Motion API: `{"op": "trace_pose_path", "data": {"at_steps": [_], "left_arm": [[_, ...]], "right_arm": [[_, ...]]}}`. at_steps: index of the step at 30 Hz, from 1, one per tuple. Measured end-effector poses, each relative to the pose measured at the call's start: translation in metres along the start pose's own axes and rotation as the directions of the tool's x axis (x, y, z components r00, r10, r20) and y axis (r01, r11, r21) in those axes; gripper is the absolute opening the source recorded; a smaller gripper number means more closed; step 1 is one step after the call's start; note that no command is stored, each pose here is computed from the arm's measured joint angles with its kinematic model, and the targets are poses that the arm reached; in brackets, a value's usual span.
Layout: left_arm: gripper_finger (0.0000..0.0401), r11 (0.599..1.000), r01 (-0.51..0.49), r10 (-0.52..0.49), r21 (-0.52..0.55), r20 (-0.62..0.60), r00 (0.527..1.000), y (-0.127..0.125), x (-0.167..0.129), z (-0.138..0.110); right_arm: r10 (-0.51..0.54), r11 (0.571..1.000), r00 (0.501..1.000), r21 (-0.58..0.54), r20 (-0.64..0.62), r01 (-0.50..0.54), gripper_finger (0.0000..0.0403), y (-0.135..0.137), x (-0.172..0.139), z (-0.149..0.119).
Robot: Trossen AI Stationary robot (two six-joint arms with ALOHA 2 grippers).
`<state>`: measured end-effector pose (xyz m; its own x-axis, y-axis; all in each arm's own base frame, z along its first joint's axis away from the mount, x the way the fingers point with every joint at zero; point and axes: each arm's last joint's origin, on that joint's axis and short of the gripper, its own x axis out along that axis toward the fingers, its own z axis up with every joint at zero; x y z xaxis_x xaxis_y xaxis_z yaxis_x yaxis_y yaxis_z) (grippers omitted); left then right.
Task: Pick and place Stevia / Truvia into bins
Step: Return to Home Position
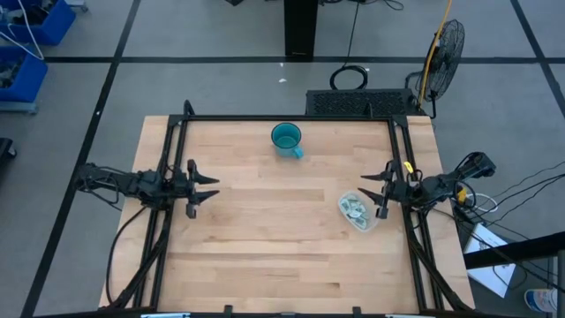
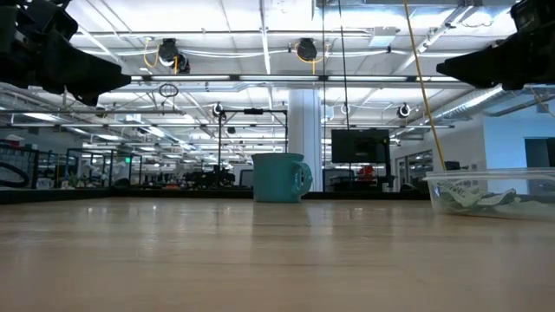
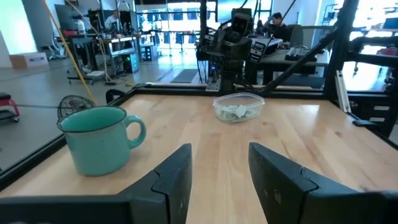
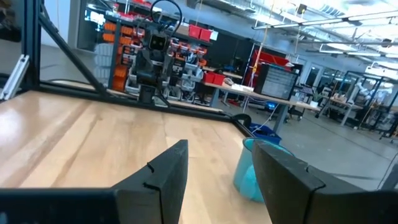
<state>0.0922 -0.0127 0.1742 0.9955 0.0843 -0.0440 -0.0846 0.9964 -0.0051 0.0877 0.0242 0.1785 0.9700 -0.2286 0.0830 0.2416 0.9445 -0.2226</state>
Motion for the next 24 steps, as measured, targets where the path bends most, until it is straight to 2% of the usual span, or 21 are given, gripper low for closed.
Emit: {"op": "trace_pose_path", "data": {"at_steps": [4, 8, 11, 13, 17, 19, 24], "left_arm": [[0.0163, 1.0, -0.003, 0.003, -0.001, 0.0, 1.0, 0.0001, 0.0, 0.0], [0.0164, 1.0, -0.003, 0.003, -0.009, 0.0, 1.0, 0.0001, 0.0, 0.0], [0.0163, 1.0, -0.003, 0.003, -0.015, -0.001, 1.0, 0.0001, 0.0, -0.0001], [0.0163, 1.0, -0.003, 0.003, -0.017, -0.001, 1.0, 0.0001, 0.0, -0.0001], [0.0163, 0.999, -0.002, 0.002, -0.04, -0.001, 1.0, 0.0, 0.0, -0.0002], [0.0164, 0.999, -0.002, 0.002, -0.041, -0.001, 1.0, 0.0, 0.0, -0.0002], [0.0163, 0.999, -0.002, 0.002, -0.038, -0.001, 1.0, 0.0, 0.0, -0.0002]], "right_arm": [[-0.006, 0.999, 1.0, -0.048, -0.002, 0.005, 0.0171, -0.0001, 0.0, -0.0001], [-0.076, 0.993, 0.997, -0.094, -0.026, 0.073, 0.0171, -0.002, 0.0, -0.0011], [-0.103, 0.981, 0.994, -0.17, -0.03, 0.096, 0.0171, -0.003, -0.0001, -0.0007], [-0.101, 0.984, 0.995, -0.148, -0.027, 0.096, 0.0171, -0.0029, -0.0001, -0.0005], [-0.1, 0.995, 0.995, 0.004, -0.02, 0.1, 0.0171, -0.0031, -0.0001, 0.0003], [-0.052, 0.998, 0.998, 0.018, -0.018, 0.052, 0.0171, -0.0013, 0.0, -0.0008], [0.166, 0.986, 0.984, -0.014, 0.067, -0.166, 0.0171, 0.0043, -0.0001, 0.0029]]}}
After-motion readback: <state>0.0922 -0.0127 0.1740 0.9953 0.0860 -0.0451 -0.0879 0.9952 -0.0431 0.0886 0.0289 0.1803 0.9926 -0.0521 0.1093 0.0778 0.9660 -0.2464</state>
